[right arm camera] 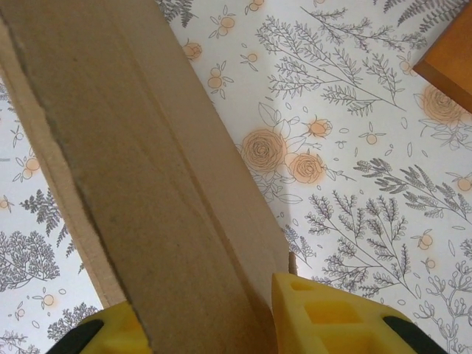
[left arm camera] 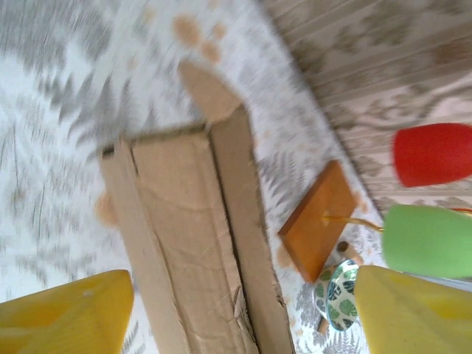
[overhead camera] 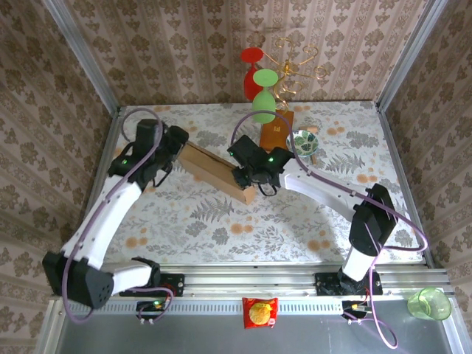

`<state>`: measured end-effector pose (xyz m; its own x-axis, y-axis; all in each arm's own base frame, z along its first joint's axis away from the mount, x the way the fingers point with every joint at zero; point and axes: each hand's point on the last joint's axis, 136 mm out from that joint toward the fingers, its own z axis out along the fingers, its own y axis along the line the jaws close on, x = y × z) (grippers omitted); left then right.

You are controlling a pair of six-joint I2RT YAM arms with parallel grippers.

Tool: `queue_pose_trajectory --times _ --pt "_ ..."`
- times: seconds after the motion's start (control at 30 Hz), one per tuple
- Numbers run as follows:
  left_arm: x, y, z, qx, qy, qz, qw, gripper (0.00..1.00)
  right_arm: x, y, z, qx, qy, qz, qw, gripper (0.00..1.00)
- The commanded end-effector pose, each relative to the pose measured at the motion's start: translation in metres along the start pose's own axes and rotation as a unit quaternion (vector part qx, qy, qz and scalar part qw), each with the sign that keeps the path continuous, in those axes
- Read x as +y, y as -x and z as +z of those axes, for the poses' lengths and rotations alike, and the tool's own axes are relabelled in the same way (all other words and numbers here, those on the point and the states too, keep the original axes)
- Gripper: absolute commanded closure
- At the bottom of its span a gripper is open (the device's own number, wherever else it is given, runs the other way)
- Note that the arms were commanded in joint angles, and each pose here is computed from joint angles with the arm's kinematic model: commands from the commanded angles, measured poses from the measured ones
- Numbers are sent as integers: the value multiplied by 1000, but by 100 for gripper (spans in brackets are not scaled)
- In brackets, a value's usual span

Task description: Fold the paper box

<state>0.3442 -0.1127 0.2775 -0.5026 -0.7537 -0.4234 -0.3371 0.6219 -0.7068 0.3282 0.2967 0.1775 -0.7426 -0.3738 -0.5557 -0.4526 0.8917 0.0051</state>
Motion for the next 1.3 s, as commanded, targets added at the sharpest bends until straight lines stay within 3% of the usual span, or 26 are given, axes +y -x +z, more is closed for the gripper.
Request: queue_pose_trajectory --times 0.0,0.07,0.17,0.3,0.4,0.53,0.8,0.97,1.17,1.27 --pt "-23 31 -19 -85 -87 205 971 30 1 -10 -2 30 42 -30 998 75" --pt "-14 33 -22 -105 -76 300 945 40 -1 -11 -5 34 58 -40 997 76" --pt "-10 22 -8 -71 -98 385 915 42 -1 -17 -8 45 84 -62 994 81" --pt "-13 12 18 -12 -110 460 881 24 -5 -24 -6 62 109 -66 990 86" --pt "-19 13 33 17 -158 449 879 22 -6 -26 -10 64 118 -80 988 89" --pt "-21 22 45 20 -170 435 884 21 -11 -27 -19 53 134 -85 986 95" --pt "-19 16 34 11 -208 422 882 17 -15 -45 -40 35 165 -112 979 100" --pt "-18 -2 23 55 -229 457 858 14 -16 -58 -54 25 186 -139 972 100" --pt "-9 -19 18 78 -244 546 798 7 -21 -64 -57 23 188 -166 968 100" --pt "-10 -28 16 98 -270 552 783 7 -18 -66 -55 27 199 -175 964 100"
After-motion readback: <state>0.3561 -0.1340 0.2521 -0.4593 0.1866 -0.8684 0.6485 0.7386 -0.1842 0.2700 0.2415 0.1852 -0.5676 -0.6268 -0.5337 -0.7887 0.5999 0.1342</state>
